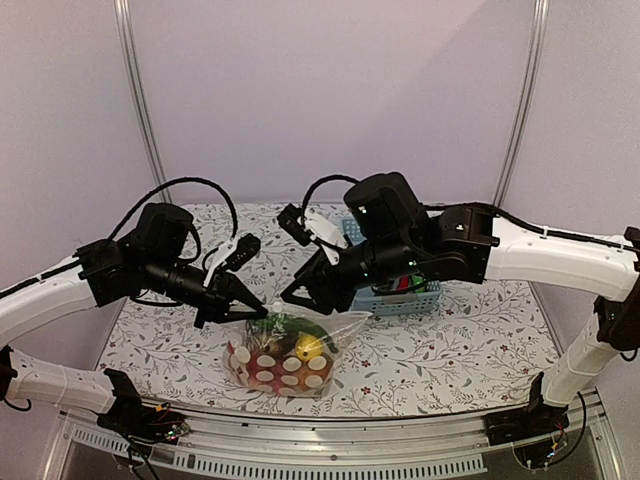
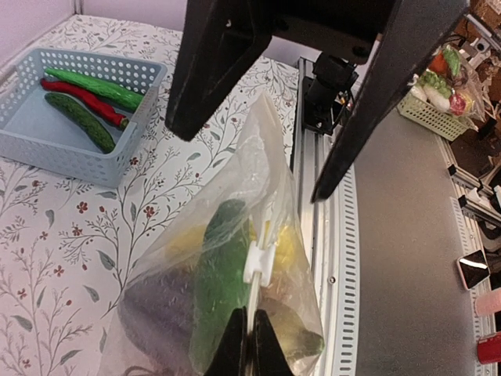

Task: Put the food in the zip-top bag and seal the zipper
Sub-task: Pass from the right arm to the left, then hold the zipper from the zipper food storage bag.

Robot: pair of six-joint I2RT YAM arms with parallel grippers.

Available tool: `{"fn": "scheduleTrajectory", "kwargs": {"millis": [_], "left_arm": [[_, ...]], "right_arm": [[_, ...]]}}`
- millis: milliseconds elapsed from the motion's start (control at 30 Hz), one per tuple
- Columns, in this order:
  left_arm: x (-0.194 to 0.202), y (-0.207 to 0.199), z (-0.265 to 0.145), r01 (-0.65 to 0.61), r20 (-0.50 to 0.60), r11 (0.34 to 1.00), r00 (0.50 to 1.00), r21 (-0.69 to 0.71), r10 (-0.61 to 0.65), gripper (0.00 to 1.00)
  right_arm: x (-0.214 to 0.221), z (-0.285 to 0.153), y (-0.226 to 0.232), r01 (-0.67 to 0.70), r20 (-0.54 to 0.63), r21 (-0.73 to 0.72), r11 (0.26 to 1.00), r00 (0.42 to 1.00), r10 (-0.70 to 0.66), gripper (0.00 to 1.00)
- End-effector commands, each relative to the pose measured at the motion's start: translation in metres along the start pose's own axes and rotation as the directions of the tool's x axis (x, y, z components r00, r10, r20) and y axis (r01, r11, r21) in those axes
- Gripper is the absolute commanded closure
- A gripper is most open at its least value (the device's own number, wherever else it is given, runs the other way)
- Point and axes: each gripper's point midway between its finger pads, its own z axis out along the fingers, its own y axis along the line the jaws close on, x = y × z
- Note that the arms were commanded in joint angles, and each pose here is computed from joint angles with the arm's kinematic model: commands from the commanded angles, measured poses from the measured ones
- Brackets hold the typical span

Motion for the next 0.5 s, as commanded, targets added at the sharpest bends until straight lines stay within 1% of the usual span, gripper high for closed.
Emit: {"fn": "scheduleTrajectory", "kwargs": {"millis": [0, 167, 467], "left_arm": [[-0.009, -0.008, -0.004, -0.034, 0.027, 0.999, 0.999, 0.011, 0.034, 1.0], [-0.009, -0.008, -0.005, -0.038, 0.03, 0.999, 0.999, 0.007, 0.038, 1.0], [-0.009, -0.007, -0.005, -0.037, 0.028, 0.999, 0.999, 0.003, 0.037, 1.0]], "right_arm": [[0.001, 0.019, 0.002, -0.041, -0.008, -0.055, 0.998, 0.999, 0.04, 0.53], [0.011, 0.029, 0.007, -0.054, -0.045, -0.1, 0.994, 0.998, 0.049, 0.57], [0.013, 0.038, 0.013, -0.067, -0.059, -0.141, 0.988, 0.996, 0.06, 0.67]]}}
